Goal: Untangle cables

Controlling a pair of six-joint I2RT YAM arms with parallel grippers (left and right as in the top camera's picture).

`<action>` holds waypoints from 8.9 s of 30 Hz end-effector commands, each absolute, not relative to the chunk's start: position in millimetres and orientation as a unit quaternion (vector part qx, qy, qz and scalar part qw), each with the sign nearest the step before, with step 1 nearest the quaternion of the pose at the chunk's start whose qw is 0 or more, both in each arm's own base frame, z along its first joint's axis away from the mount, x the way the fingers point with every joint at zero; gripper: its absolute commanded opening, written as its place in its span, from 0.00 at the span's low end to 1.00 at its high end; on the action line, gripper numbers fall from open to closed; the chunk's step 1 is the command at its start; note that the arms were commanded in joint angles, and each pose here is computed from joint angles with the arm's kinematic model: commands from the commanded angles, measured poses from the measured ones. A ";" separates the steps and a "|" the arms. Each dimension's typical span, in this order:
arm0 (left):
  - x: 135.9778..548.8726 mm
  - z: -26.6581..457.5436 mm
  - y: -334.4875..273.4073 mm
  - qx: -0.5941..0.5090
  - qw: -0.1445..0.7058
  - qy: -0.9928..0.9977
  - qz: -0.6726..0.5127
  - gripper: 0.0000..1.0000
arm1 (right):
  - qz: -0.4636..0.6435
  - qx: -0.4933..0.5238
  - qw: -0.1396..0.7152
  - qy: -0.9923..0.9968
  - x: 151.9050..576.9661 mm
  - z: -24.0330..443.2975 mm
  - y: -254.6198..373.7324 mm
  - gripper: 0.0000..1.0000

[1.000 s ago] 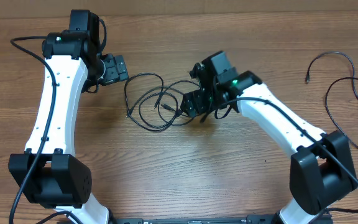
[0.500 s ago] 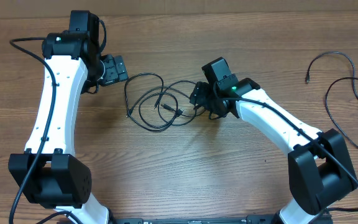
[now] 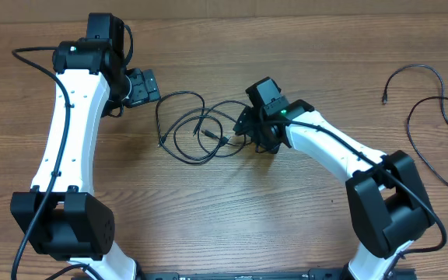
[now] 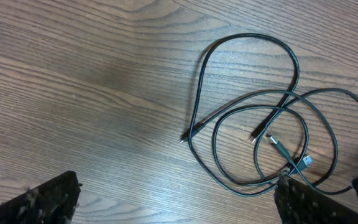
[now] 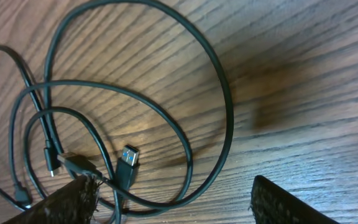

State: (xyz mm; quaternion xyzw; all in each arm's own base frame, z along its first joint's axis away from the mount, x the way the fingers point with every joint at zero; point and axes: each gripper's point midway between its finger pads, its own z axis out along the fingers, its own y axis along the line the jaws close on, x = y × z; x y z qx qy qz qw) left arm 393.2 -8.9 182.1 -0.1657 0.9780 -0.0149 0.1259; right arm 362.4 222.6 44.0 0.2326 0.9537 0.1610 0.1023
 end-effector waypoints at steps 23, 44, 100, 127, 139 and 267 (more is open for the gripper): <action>390.9 182.5 -4.1 -0.174 0.126 0.977 -0.009 1.00 | 0.126 0.245 0.075 0.958 347.1 10.4 229.5 0.57; 385.5 181.2 -4.1 -0.174 0.115 0.978 -0.007 1.00 | 0.086 0.262 0.131 0.952 357.3 12.0 220.5 0.04; 374.4 122.6 -88.1 -0.022 0.080 0.990 -0.118 1.00 | 0.068 0.002 0.359 0.931 411.3 325.3 92.7 0.62; 383.5 25.5 -100.1 0.026 0.170 0.979 -0.105 0.97 | 0.188 0.098 0.182 0.960 425.7 233.8 58.5 0.72; 379.1 11.8 -88.6 -0.002 0.175 0.982 -0.072 0.84 | 0.188 0.099 0.179 0.961 424.3 233.2 58.5 0.72; 325.8 55.3 -35.2 -0.144 0.080 0.985 -0.058 0.04 | 0.043 -0.383 0.262 0.885 457.8 111.1 169.2 0.92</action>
